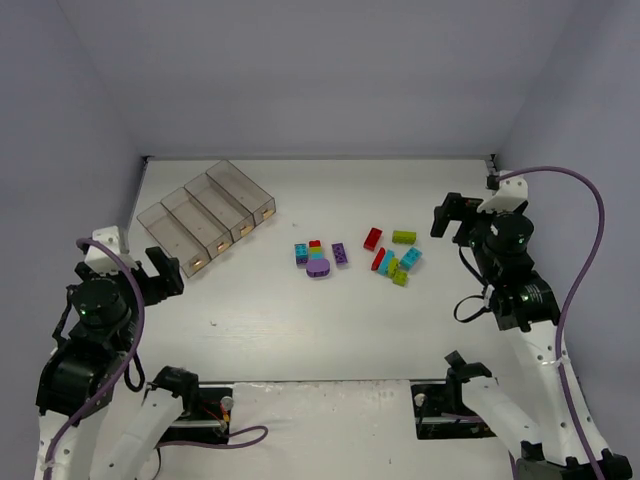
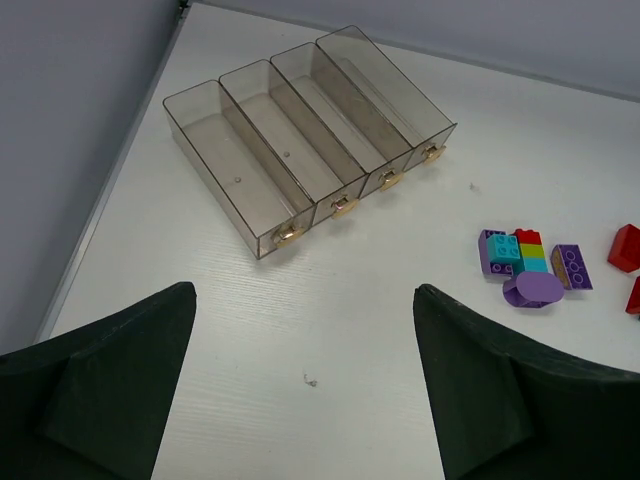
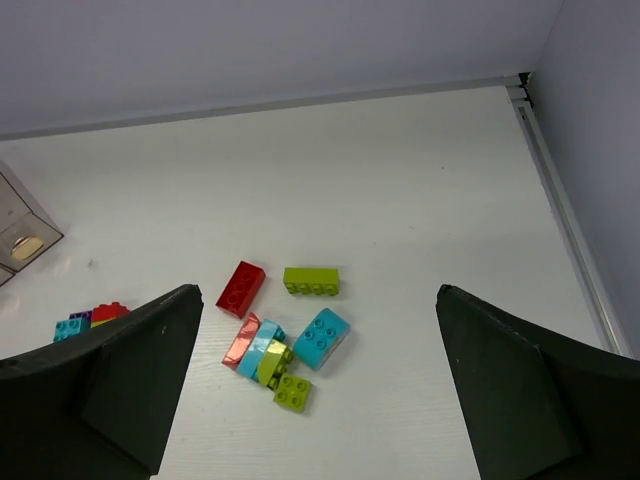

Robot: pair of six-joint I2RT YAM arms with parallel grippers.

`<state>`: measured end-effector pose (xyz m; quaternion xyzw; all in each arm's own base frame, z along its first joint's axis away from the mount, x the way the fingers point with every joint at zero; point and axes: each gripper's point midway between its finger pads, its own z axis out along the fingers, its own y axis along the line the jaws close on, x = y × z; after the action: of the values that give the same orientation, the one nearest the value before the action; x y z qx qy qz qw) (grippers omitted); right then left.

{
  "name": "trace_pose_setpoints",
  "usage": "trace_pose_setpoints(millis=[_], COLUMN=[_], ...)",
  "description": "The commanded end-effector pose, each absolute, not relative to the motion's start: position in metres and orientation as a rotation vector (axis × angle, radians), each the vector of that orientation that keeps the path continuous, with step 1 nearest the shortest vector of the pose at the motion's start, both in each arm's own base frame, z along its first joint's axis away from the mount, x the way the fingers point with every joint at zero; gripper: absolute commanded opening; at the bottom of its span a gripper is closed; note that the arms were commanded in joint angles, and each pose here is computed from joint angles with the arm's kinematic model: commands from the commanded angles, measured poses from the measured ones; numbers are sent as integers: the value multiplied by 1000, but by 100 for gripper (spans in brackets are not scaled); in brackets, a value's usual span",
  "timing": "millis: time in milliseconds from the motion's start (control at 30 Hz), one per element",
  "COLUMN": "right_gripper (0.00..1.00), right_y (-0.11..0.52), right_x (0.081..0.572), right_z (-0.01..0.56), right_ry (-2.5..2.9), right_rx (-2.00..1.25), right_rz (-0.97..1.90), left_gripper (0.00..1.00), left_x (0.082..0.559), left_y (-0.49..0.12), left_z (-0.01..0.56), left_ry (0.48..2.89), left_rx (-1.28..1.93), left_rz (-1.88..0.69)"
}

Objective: Sort the legos into containers by color

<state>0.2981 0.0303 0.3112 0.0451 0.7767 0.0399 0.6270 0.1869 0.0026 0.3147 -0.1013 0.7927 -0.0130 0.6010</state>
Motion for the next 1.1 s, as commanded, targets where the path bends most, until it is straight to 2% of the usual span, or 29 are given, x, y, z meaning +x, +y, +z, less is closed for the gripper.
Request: trace_pose_setpoints(millis=[0, 300, 433, 567, 633, 700, 767, 933, 1000, 1033, 1067], right_gripper=[100, 100, 100, 100, 94, 84, 78, 77, 78, 78, 78], right_y=[35, 39, 45, 45, 45, 42, 40, 39, 39, 39, 39], right_x=[311, 332, 340, 347, 348, 348, 346, 340, 336, 335, 332], right_z=[329, 308, 298, 282, 279, 276, 272, 256, 251, 250, 248], right_ry=[1706, 1784, 1830, 1901, 1915, 1926, 1940, 1982, 1996, 2000, 2007], right_rx=[126, 180, 176, 208, 217, 253, 284, 320, 331, 331, 331], right_rz=[121, 138, 159, 143, 141, 132, 128, 129, 133, 136, 138], left_gripper=[83, 83, 83, 82, 82, 82, 77, 74, 74, 74, 74], left_x=[197, 252, 282, 303, 316, 324, 329, 345, 351, 357, 362], left_y=[-5, -58, -108, -168, -197, -235, -269, -327, -345, -354, -361], left_z=[328, 315, 307, 307, 289, 275, 260, 234, 205, 211, 191], left_ry=[1820, 2001, 2050, 2054, 2119, 2172, 2204, 2253, 2309, 2298, 2338], left_rx=[-208, -105, -40, 22, 29, 6, 5, -6, 7, 0, -4], left_rz=[-58, -232, -392, -411, -413, -462, -470, -469, -428, -445, -412])
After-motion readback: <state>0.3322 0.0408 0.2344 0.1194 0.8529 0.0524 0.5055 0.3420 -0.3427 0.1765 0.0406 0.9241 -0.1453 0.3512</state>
